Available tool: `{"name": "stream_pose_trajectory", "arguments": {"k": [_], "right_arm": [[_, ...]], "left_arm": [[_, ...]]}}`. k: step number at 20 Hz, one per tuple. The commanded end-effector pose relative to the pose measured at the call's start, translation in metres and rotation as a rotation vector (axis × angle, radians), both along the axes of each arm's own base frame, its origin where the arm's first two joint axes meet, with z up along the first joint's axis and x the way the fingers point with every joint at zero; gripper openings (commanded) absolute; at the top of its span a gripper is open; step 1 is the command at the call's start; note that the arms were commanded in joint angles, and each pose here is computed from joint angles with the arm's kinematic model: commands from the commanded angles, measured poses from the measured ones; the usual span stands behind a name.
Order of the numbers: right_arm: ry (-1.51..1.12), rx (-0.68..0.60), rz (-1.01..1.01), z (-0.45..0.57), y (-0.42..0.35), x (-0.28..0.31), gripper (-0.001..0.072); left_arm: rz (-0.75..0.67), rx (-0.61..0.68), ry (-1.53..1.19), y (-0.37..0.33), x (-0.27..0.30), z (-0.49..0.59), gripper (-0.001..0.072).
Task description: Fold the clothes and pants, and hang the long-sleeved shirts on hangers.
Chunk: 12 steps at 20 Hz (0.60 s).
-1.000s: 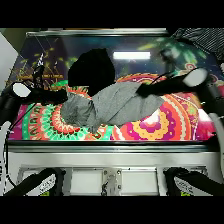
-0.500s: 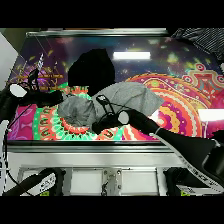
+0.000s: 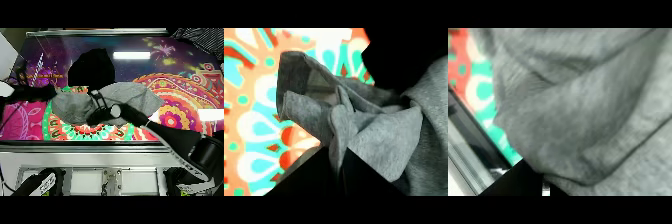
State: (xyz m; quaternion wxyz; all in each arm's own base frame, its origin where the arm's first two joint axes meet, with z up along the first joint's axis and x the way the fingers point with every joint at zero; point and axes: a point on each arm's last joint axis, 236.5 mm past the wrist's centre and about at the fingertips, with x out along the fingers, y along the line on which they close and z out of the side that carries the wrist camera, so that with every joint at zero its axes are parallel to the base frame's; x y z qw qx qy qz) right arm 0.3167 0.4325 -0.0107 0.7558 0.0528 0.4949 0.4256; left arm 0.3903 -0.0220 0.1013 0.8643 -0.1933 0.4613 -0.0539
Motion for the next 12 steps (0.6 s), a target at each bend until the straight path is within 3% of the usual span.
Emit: {"name": "stream_pose_trajectory", "arguments": {"k": [1,4,8,10,12], "right_arm": [[-0.062,0.031,0.033,0.108,-0.055,0.025,0.0021],[-0.275,0.182,0.005,0.266,-0.103,0.021,0.0020],[-0.543,0.354,-0.107,0.410,-0.153,-0.018,0.0020],[-0.568,0.350,-0.177,0.424,-0.172,-0.023,0.0020],[-0.547,0.231,-0.268,0.403,-0.194,-0.008,0.0020]], "left_arm": [[-0.006,0.013,-0.370,-0.007,-0.015,0.158,0.0017],[-0.071,-0.047,-0.809,-0.048,-0.079,0.327,0.0016],[-0.132,-0.079,-1.164,-0.073,-0.167,0.438,0.0016],[-0.166,-0.093,-1.188,-0.081,-0.176,0.450,0.0016],[-0.219,-0.102,-1.109,-0.093,-0.158,0.434,0.0016]]}}
